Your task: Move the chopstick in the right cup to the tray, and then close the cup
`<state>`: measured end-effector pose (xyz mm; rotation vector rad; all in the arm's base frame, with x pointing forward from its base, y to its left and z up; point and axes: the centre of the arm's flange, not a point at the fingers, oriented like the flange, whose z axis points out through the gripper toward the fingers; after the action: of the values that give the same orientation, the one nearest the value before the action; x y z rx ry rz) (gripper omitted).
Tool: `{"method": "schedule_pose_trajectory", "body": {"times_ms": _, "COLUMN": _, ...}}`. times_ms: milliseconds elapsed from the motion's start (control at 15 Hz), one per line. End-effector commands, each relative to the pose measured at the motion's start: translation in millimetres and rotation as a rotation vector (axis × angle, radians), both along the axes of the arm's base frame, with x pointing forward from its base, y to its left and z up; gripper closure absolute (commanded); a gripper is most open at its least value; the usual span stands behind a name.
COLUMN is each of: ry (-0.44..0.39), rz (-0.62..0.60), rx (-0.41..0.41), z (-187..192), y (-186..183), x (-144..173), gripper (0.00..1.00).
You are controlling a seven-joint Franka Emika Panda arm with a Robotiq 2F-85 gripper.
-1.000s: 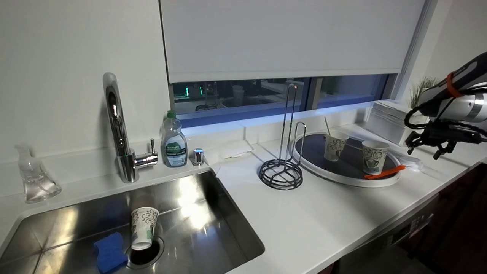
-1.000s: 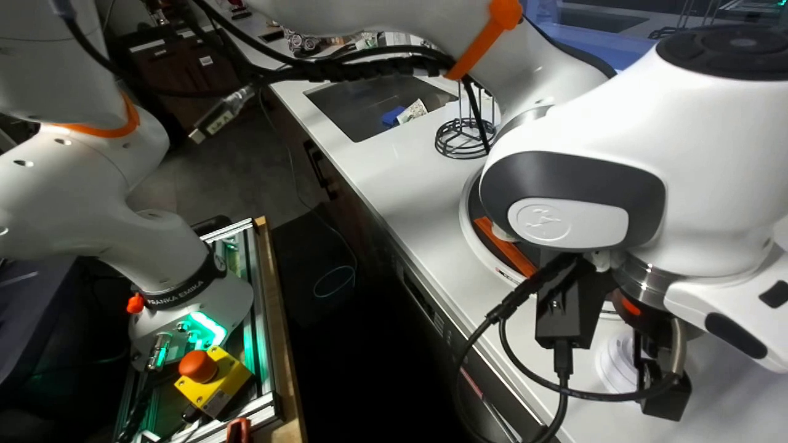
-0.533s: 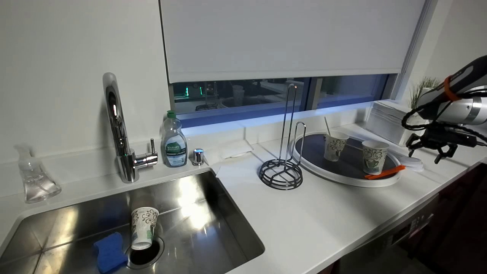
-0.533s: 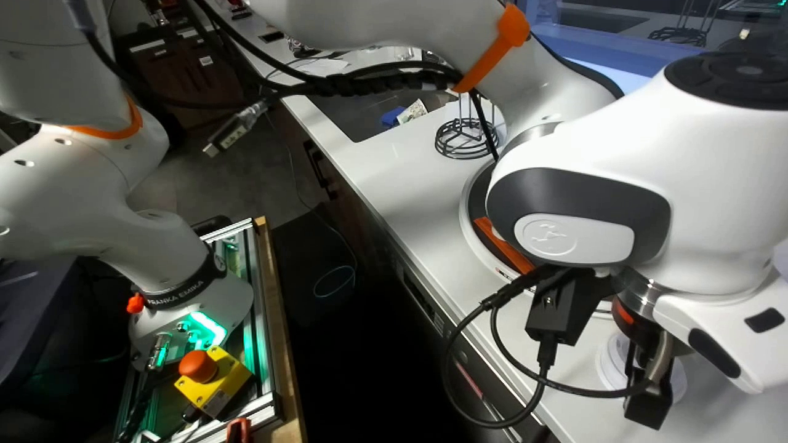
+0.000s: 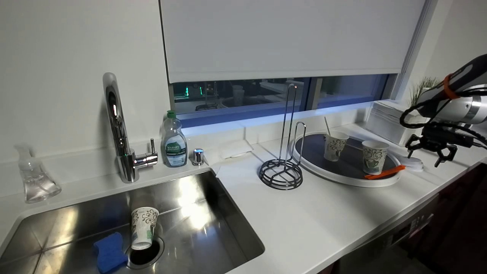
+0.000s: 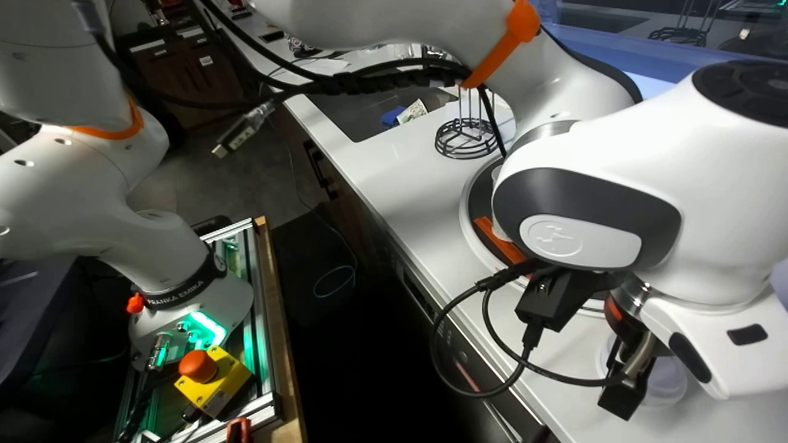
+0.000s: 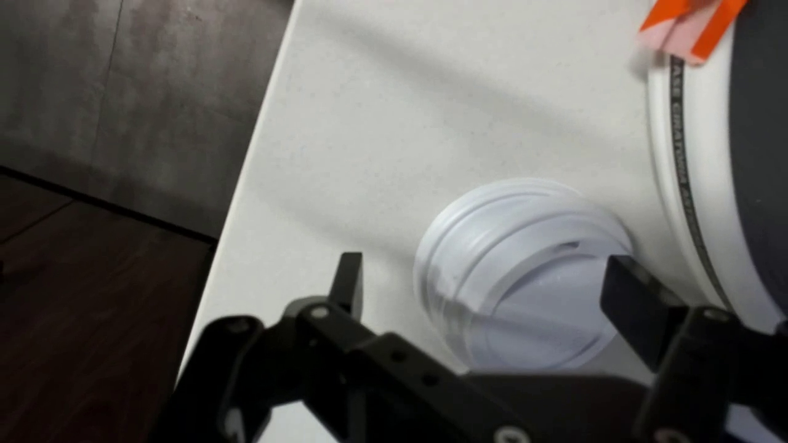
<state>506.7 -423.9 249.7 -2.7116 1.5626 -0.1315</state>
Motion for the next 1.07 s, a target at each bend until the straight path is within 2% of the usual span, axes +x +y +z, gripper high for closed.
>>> {"method": "schedule_pose_trajectory", "body": {"times_ms": 0, "ry": 0.014, "rz": -0.060, "rx": 0.040, "z": -9.6, "y": -5.8, "x": 7.3, "gripper": 0.10}}
{"method": "schedule_pose_trajectory", "body": {"times_ms": 67, "ry": 0.014, "rz": -0.067, "rx": 0.041, "z": -11.3, "y": -6.4, "x": 7.8, "gripper": 0.10}}
{"method": "schedule_pose_trajectory", "body": {"times_ms": 133, "ry": 0.011, "rz": -0.076, "rx": 0.041, "z": -12.9, "y": -7.6, "x": 9.0, "gripper": 0.18}}
{"method": "schedule_pose_trajectory", "body": {"times_ms": 200, "ry": 0.007, "rz": -0.080, "rx": 0.040, "z": -14.3, "y": -7.9, "x": 9.9, "gripper": 0.15}}
{"method": "schedule_pose_trajectory", "body": {"times_ms": 333, "ry": -0.010, "rz": -0.083, "rx": 0.034, "z": -14.0, "y": -8.2, "x": 12.6, "gripper": 0.23}}
{"method": "schedule_pose_trajectory", "body": {"times_ms": 400, "ry": -0.016, "rz": -0.083, "rx": 0.033, "z": -12.7, "y": -8.8, "x": 13.9, "gripper": 0.20}}
{"method": "schedule_pose_trajectory", "body": {"times_ms": 800, "ry": -0.028, "rz": -0.092, "rx": 0.034, "z": -8.4, "y": -14.0, "x": 16.2, "gripper": 0.27}}
{"method": "schedule_pose_trajectory", "body": {"times_ms": 1000, "ry": -0.026, "rz": -0.097, "rx": 0.039, "z": -9.3, "y": -15.3, "x": 16.8, "gripper": 0.40}}
